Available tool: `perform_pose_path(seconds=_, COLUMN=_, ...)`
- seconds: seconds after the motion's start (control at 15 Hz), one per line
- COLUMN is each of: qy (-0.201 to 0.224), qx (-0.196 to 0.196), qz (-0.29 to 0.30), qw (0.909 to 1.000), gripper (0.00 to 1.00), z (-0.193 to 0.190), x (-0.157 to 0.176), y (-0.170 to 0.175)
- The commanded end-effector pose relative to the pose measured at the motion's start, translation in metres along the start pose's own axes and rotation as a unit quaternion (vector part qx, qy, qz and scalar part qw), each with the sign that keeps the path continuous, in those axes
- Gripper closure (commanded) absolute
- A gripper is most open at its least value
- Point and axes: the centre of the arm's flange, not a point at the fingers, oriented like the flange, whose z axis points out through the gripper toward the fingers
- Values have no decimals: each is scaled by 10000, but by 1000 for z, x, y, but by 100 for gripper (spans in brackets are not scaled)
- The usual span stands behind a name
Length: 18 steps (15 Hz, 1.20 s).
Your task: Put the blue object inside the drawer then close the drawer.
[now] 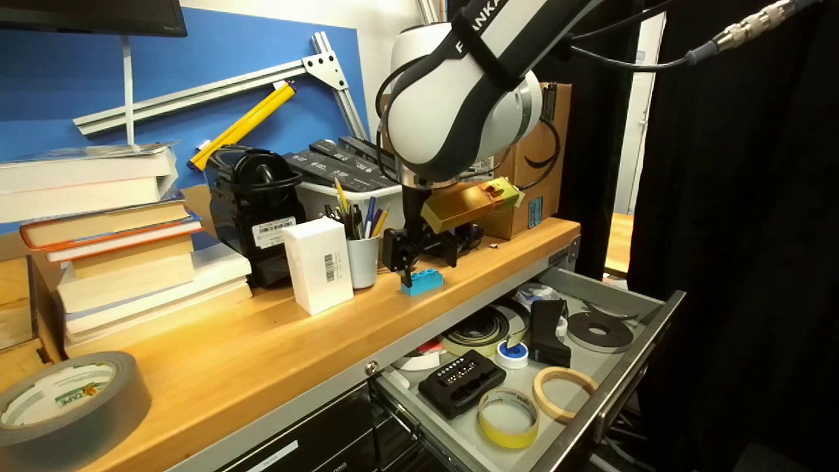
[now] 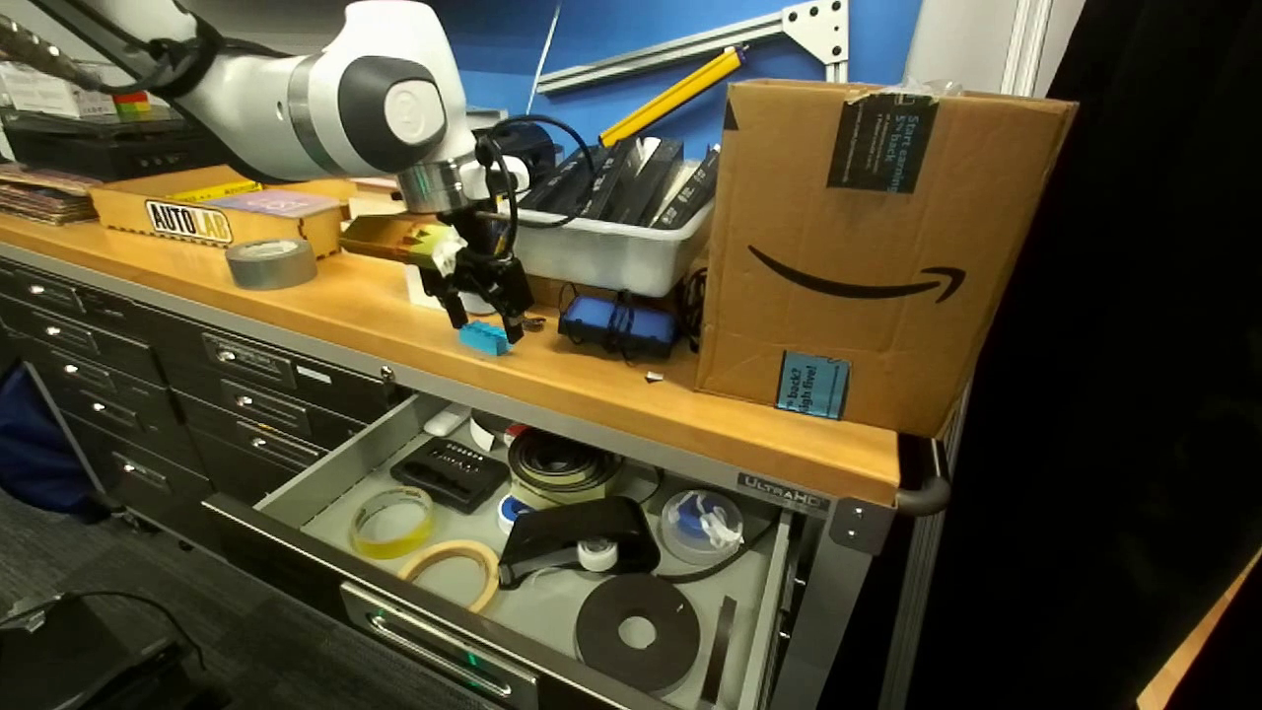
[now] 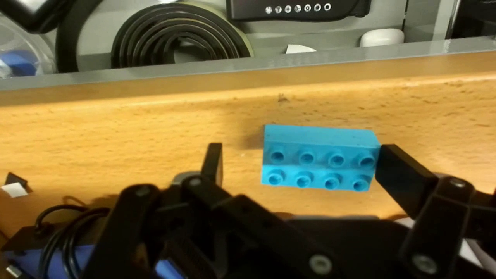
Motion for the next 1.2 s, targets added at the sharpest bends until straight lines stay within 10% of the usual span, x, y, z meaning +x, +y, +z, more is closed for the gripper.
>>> perform_pose_path(seconds=0.0, qy=-64, qx=193, qz=63, qw=9998, gripper=0, z=6, x=15, y=1)
perform_pose_path(seconds=0.8, qy=-373, qx=624, qz=279, qw=9970, gripper=0, z=21, x=6, y=5)
perform_pose_path(seconds=0.87, qy=-369, qx=654, qz=306, qw=9967, gripper=25, z=20, x=5, y=5)
perform_pose_path(seconds=1.13, qy=-310, qx=715, qz=427, qw=9960, gripper=50, z=13, x=2, y=7)
